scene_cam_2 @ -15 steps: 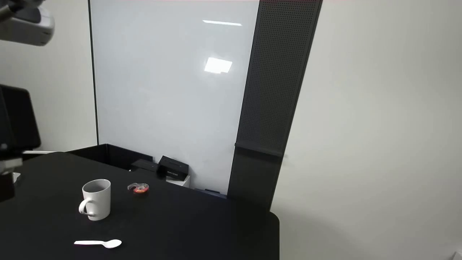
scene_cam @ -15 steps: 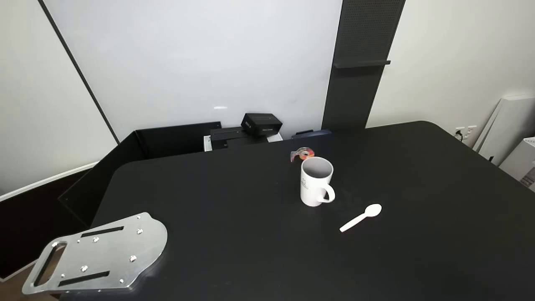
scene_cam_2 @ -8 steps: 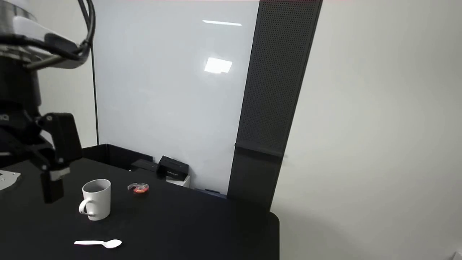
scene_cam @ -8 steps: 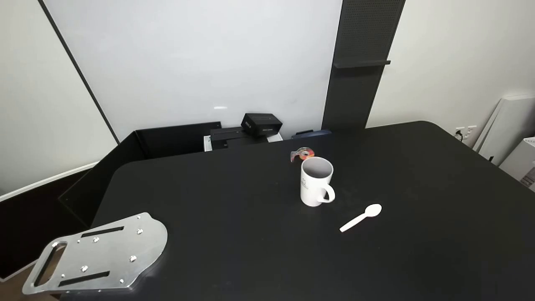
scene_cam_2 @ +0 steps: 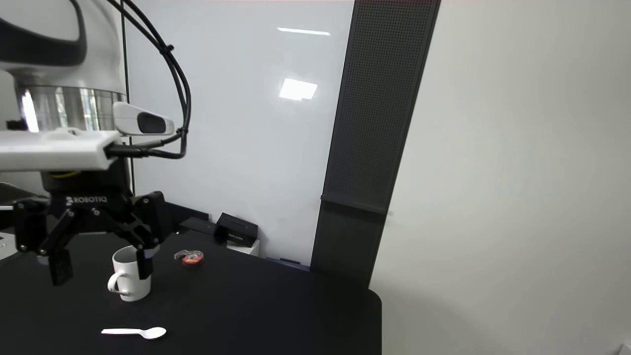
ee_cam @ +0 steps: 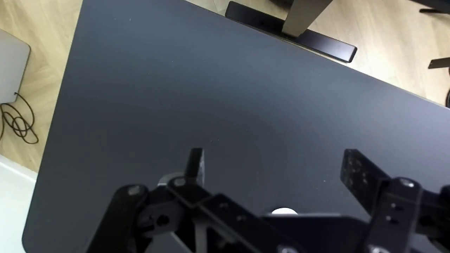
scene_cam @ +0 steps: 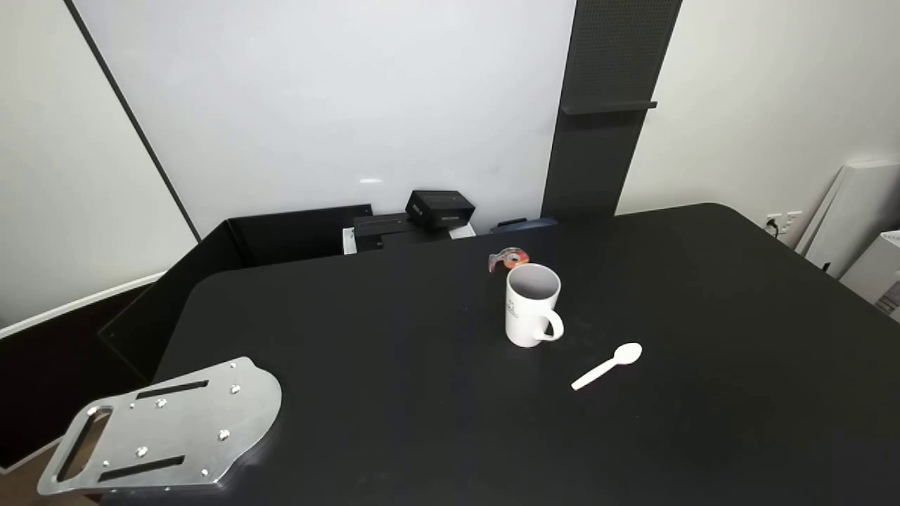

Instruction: Put the spoon in the mug

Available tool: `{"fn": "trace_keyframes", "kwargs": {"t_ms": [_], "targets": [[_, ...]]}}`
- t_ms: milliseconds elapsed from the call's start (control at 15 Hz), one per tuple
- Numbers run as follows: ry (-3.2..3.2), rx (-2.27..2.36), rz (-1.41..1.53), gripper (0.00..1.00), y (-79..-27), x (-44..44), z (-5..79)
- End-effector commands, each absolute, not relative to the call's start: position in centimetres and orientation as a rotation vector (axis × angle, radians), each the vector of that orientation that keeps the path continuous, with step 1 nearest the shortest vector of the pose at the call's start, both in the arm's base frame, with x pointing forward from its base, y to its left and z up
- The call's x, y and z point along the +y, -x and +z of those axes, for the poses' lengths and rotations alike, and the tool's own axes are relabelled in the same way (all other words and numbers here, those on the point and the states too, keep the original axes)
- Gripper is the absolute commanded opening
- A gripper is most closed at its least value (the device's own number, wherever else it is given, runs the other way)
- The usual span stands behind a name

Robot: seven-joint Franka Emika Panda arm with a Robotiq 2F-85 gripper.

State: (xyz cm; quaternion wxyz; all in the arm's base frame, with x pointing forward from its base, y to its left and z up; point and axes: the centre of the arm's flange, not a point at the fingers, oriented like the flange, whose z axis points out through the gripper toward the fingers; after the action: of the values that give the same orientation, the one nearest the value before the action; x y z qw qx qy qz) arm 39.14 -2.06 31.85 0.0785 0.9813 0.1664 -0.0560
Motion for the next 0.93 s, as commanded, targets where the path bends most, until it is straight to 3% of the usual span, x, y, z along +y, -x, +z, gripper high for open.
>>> {"fn": "trace_keyframes", "kwargs": {"t_ms": [0,400,867], "targets": [[-2.954,0.406,-0.188,1.00,-44.4,-3.0,29.2],[-2.970,-0.044,-0.252,1.00,-49.6,-3.5,25.8],[-3.017,-0.539,-0.320,1.00,-51.7,-1.2,23.1]]}}
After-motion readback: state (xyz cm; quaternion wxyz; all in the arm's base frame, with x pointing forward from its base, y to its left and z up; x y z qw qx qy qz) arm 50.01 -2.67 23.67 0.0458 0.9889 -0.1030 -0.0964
